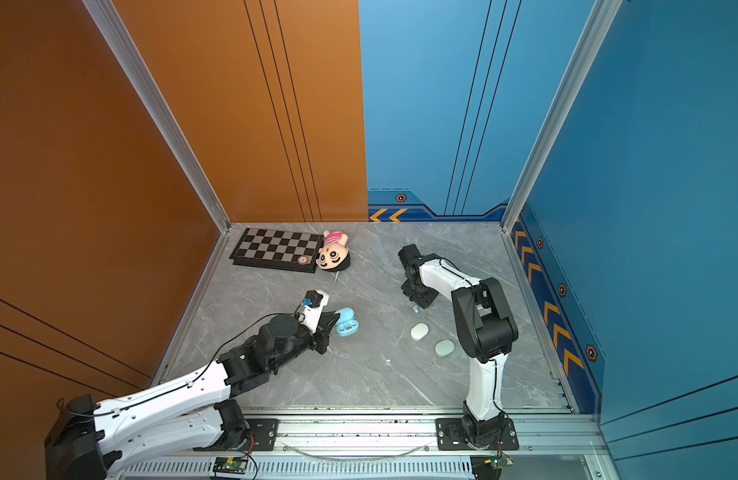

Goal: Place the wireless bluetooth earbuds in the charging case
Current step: 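Lower the right gripper and close it on the small blue earbud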

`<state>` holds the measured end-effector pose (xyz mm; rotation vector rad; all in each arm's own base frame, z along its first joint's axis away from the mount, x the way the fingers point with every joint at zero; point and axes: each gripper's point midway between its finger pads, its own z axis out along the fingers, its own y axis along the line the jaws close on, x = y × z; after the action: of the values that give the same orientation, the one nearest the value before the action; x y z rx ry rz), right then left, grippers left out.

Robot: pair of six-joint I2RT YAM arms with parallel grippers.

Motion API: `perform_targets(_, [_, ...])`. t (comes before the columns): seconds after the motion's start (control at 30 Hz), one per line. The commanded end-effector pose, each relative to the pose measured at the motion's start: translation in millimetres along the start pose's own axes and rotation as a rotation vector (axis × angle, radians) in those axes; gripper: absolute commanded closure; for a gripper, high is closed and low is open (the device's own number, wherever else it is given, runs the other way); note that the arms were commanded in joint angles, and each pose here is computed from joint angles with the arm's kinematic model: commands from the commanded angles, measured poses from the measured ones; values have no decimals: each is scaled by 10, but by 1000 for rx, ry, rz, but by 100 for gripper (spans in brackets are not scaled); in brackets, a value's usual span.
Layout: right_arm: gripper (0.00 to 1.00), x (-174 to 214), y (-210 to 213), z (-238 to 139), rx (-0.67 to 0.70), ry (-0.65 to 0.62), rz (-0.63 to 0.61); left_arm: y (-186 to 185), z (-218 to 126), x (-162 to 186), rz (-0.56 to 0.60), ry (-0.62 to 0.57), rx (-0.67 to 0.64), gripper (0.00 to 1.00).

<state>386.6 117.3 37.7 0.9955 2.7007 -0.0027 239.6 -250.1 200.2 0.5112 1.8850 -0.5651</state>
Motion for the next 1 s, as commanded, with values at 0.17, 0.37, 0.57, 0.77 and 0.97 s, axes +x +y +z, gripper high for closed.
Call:
perform_targets(0.17, [54,43,-122,31,86,-14,-104,-16,-40,-112,3,-35,-7,100])
perform_targets(0.37, [59,111,-157,90,99,11,-116,-1,-49,-108,3,-37,-14,100])
perform_targets(0.57, [61,169,-173,116,103,27,-120,-1,-51,-114,2,-39,-14,100])
perform_targets(0.77, [65,216,-182,125,107,32,-131,4,-54,-102,4,-38,-18,100])
perform_targets(0.97, [66,254,-230,161,126,34,-139,-3,-61,-112,3,-41,-16,100])
